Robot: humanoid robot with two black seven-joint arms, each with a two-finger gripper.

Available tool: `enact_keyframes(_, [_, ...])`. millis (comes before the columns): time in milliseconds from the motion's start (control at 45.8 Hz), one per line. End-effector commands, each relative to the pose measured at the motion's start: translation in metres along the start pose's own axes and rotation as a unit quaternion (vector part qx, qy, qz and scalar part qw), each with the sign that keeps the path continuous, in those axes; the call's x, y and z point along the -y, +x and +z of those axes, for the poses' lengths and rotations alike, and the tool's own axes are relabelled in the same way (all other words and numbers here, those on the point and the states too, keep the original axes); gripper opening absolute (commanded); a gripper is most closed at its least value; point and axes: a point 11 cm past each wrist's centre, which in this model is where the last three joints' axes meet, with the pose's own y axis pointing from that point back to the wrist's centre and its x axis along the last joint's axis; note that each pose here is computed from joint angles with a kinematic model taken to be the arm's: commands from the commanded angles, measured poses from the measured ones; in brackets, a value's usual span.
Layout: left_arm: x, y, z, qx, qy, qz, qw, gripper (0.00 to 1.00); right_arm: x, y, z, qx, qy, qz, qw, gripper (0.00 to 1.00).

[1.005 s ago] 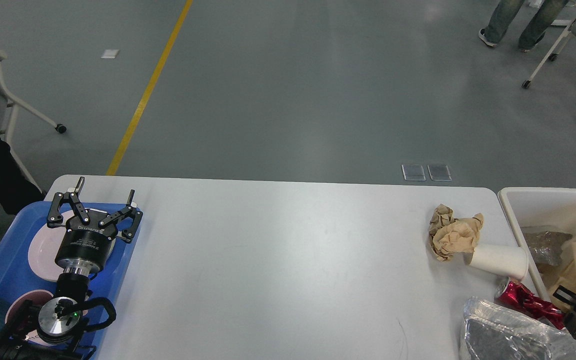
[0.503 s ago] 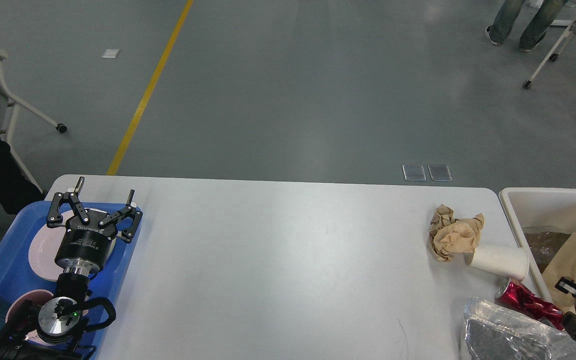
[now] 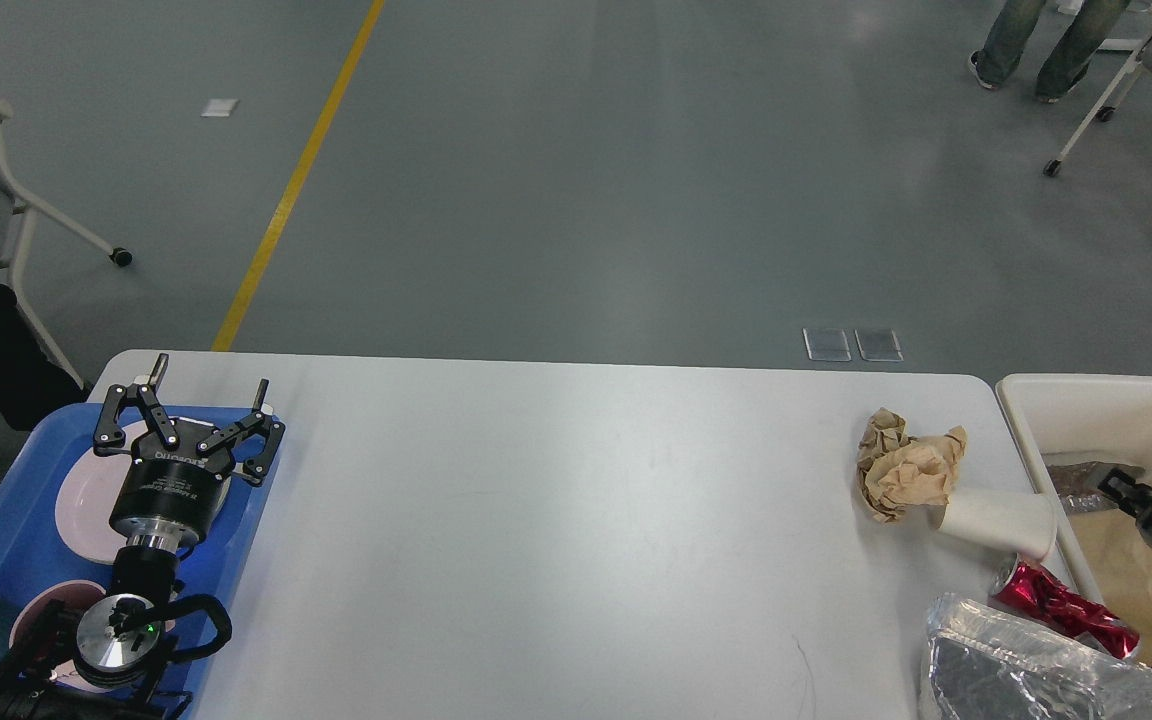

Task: Tidy desktop
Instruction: 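Release the paper bag inside the bin with the right gripper, then raise the right gripper out of the bin over the table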

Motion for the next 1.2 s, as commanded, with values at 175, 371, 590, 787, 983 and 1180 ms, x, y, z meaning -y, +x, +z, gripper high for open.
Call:
enact_keyframes(175, [0.0, 0.0, 0.0, 0.0, 0.001, -0.001, 1.0, 0.96, -0.118, 0.037, -0.12, -0.137, 0.104, -0.173, 0.97, 1.0])
enact_keyframes(371, [0.0, 0.0, 0.0, 0.0, 0.001, 0.0, 1.0, 0.96, -0.213, 0.049, -0.185, -0.261, 0.12, -0.241, 0.927, 1.0])
enact_keyframes(590, [0.0, 0.0, 0.0, 0.0, 0.001, 0.0, 1.0, 0.96, -0.305, 0.033, -0.179, -0.305, 0.143, -0.269, 0.902, 1.0])
enact_keyframes(787, [0.0, 0.0, 0.0, 0.0, 0.0, 0.0, 1.0, 0.96, -0.343, 0.016, -0.172, -0.311, 0.155, -0.258, 0.901, 0.95])
enact_keyframes(983, [0.0, 0.0, 0.0, 0.0, 0.0, 0.0, 1.0, 0.96, -0.348, 0.015, -0.167, -0.311, 0.153, -0.256, 0.902, 0.93])
enact_keyframes(1180, [0.0, 0.0, 0.0, 0.0, 0.0, 0.0, 1.0, 0.96, -0.312, 0.0, -0.148, -0.28, 0.136, -0.281, 0.908, 0.93])
